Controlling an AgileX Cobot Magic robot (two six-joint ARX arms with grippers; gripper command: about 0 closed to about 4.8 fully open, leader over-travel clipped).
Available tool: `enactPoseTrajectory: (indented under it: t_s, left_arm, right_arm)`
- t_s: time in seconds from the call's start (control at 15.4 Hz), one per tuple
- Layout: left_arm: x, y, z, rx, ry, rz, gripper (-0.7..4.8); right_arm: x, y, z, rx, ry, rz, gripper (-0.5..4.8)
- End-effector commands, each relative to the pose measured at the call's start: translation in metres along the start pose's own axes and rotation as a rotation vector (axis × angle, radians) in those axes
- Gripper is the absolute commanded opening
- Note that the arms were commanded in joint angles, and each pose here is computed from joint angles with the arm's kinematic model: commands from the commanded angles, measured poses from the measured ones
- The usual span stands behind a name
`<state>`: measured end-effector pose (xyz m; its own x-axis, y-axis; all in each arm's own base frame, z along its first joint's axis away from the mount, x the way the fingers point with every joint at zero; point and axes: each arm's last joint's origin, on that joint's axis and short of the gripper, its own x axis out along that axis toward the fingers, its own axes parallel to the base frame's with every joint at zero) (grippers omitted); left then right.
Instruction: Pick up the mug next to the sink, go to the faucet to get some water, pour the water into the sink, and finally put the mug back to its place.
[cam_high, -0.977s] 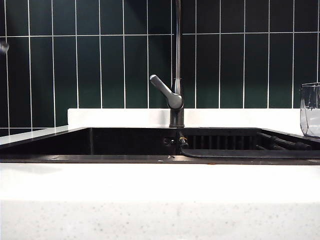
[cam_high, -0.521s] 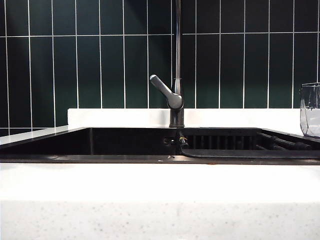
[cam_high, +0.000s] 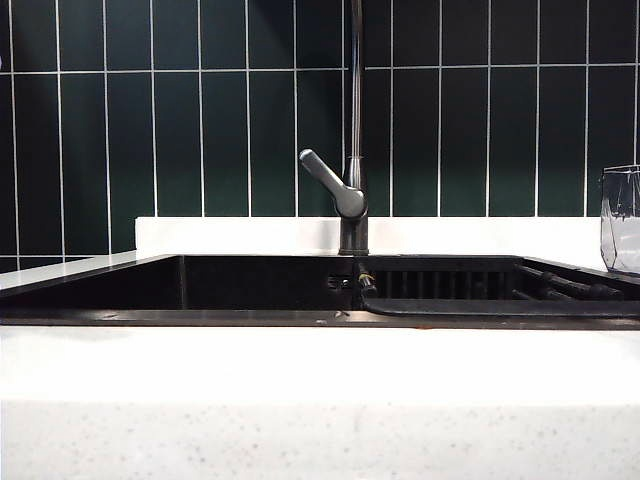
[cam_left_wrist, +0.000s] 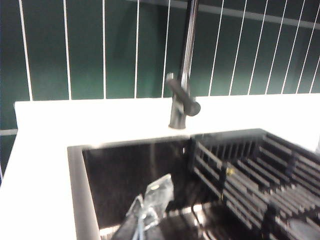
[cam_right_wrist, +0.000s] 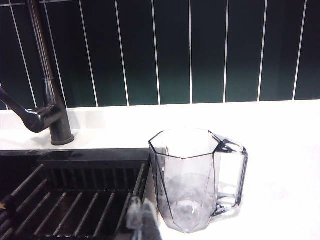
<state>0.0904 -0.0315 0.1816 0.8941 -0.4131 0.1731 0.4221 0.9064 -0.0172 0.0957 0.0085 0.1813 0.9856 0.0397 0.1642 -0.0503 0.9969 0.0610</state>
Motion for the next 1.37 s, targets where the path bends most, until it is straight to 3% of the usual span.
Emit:
enactPoseTrajectory:
  t_s: [0.07, 0.39, 0.72, 1.37]
  left_arm:
    - [0.0, 0.0, -0.002, -0.006, 0.026, 0.005, -0.05]
    - [-0.001, 0.007, -0.003, 0.005, 0.039, 0.057, -0.05]
    - [-0.008, 0.03, -0.001, 0.046, 0.035, 0.311, -0.05]
    - [-0.008, 0.031, -0.001, 0.047, 0.035, 0.318, -0.05]
  right_arm:
    - [0.0, 0.0, -0.002, -0.002, 0.012, 0.001, -0.04]
    - [0.0, 0.0, -0.002, -0.003, 0.014, -0.004, -0.04]
    - [0.0, 0.0, -0.002, -0.003, 0.015, -0.003, -0.04]
    - [0.0, 0.0, -0.002, -0.003, 0.015, -0.003, -0.04]
